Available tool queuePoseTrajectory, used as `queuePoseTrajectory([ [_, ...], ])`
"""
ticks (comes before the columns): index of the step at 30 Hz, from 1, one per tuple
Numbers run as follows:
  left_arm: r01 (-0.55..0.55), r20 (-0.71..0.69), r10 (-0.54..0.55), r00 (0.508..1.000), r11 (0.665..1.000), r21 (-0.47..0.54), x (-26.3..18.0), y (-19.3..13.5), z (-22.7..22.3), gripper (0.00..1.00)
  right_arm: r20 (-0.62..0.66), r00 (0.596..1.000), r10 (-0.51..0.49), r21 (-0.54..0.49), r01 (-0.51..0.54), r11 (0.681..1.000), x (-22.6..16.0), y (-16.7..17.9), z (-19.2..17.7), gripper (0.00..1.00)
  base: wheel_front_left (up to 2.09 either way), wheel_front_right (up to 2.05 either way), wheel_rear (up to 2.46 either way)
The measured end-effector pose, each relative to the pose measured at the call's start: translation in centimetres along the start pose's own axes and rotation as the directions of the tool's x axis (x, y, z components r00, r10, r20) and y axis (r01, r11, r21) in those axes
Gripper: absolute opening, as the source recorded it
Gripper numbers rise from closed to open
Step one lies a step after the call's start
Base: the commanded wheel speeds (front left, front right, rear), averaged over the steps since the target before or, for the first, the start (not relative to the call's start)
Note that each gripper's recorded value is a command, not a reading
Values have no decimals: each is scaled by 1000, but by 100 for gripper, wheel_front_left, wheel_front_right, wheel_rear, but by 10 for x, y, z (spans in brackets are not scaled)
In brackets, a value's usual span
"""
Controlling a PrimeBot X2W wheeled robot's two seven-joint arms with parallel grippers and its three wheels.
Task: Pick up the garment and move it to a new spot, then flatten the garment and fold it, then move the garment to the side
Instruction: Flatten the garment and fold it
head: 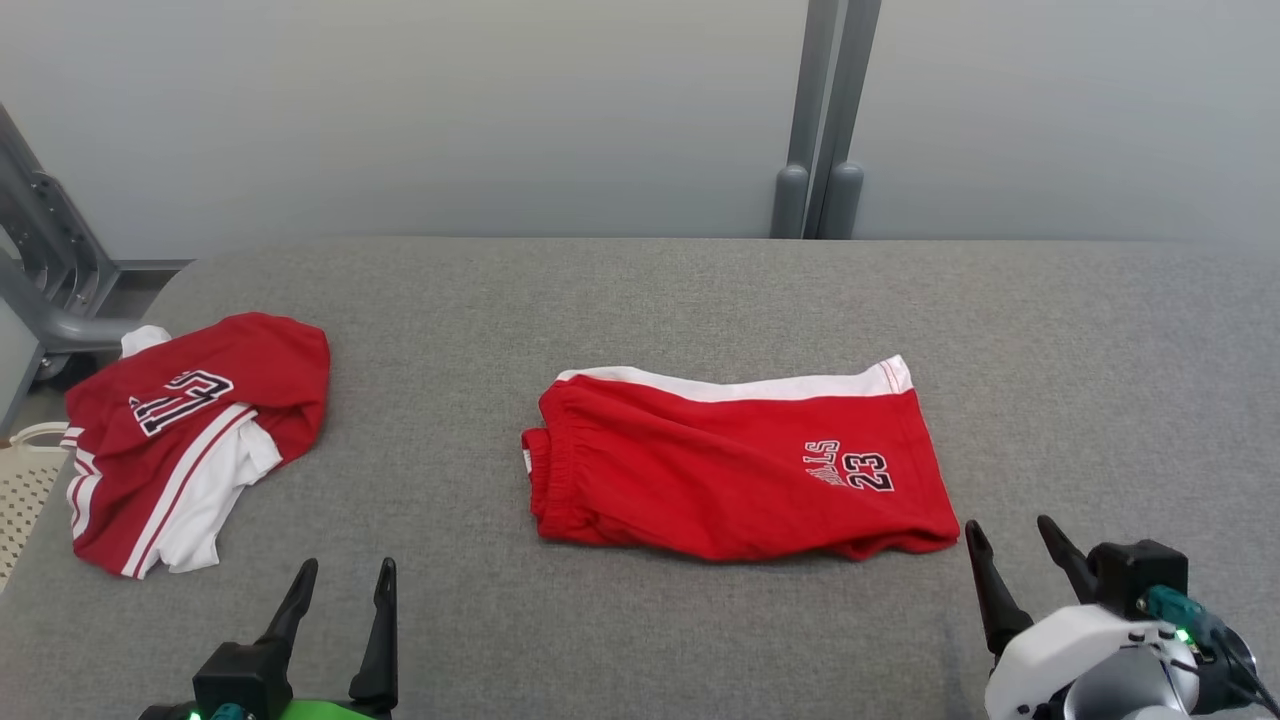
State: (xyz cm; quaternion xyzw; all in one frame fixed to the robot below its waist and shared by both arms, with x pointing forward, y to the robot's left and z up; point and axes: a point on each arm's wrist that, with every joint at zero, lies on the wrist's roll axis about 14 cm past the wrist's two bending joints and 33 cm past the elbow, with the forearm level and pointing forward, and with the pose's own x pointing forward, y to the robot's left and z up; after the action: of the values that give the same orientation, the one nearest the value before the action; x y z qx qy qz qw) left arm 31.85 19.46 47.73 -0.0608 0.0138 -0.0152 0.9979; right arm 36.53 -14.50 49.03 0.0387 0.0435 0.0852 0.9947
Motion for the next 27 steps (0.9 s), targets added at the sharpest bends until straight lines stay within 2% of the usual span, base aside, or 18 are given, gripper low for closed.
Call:
queuePoseTrajectory([
  [3,15,-1,-15,1000,1000,10,2,-3,0,100,-157,987,-23,7,25,1000,6,-8,-18,100,0,0,0],
  [7,24,-9,-24,1000,1000,10,4,-6,-2,100,-276,960,-47,12,53,999,25,-19,-11,100,0,0,0],
  [11,37,-18,-37,999,999,9,8,-10,-4,100,-424,903,-66,1,74,997,41,-27,-12,100,0,0,0],
  [16,43,-27,-43,999,999,12,19,-11,-5,100,-527,845,-92,-42,83,996,68,-32,-4,100,0,0,0],
  [17,46,-35,-45,998,999,11,23,-11,-8,100,-570,816,-90,-38,83,996,76,-31,-9,100,0,0,0],
  [19,46,-44,-45,998,999,14,26,-10,-10,100,-605,791,-91,-40,84,996,83,-31,-15,100,0,0,0],
  [24,38,-60,-38,997,999,7,30,-9,-16,100,-649,757,-79,-31,77,997,98,-29,-29,100,0,0,0],
  [27,29,-78,-29,997,1000,1,32,-7,-22,100,-697,714,-65,-20,72,997,102,-26,-48,100,0,0,0],
])
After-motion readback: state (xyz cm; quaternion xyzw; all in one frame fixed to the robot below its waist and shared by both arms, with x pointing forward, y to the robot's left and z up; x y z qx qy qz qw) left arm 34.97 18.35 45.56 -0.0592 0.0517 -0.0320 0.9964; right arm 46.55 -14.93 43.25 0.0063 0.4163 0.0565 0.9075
